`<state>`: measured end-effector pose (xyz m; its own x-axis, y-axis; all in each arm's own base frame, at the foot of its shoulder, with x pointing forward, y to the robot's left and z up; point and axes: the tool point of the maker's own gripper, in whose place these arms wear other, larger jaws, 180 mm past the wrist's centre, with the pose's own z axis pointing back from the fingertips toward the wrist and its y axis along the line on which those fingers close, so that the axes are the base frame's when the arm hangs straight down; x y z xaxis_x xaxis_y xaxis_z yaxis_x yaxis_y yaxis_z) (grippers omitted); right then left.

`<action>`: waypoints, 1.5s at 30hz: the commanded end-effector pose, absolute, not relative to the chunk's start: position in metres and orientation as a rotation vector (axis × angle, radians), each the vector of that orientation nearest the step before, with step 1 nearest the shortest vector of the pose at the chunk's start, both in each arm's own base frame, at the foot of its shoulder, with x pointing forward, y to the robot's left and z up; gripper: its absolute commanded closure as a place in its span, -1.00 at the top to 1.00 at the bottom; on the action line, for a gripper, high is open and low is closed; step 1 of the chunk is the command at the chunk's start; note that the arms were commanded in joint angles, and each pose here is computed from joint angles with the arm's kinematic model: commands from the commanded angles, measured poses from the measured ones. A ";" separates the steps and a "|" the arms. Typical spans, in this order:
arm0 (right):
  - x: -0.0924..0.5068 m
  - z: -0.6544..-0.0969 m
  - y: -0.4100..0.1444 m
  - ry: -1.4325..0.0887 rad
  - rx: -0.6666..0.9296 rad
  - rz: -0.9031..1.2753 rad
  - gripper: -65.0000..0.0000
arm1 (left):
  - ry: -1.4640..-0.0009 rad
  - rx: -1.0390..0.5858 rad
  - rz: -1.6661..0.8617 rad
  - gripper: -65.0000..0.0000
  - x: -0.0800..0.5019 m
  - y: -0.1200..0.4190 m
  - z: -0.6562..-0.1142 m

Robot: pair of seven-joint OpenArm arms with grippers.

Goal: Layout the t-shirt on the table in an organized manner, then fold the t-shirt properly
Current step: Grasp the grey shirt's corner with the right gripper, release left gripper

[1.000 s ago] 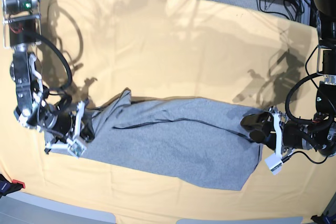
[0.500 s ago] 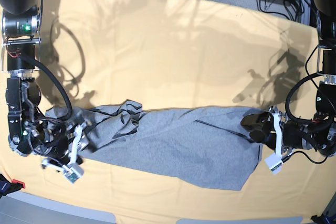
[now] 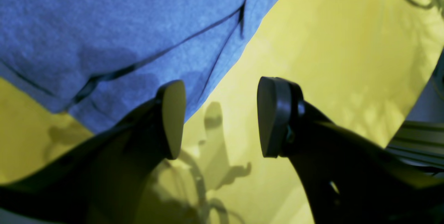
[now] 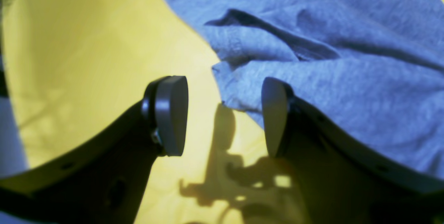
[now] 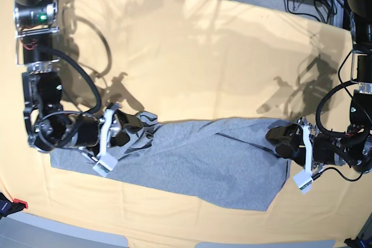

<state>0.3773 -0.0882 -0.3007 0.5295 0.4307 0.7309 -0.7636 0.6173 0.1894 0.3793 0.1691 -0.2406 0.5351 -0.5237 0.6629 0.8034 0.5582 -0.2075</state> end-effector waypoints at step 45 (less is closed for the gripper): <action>0.308 -0.287 -0.229 -0.465 -0.094 1.001 -1.00 | -0.640 -0.522 -0.848 0.04 0.387 0.173 -0.220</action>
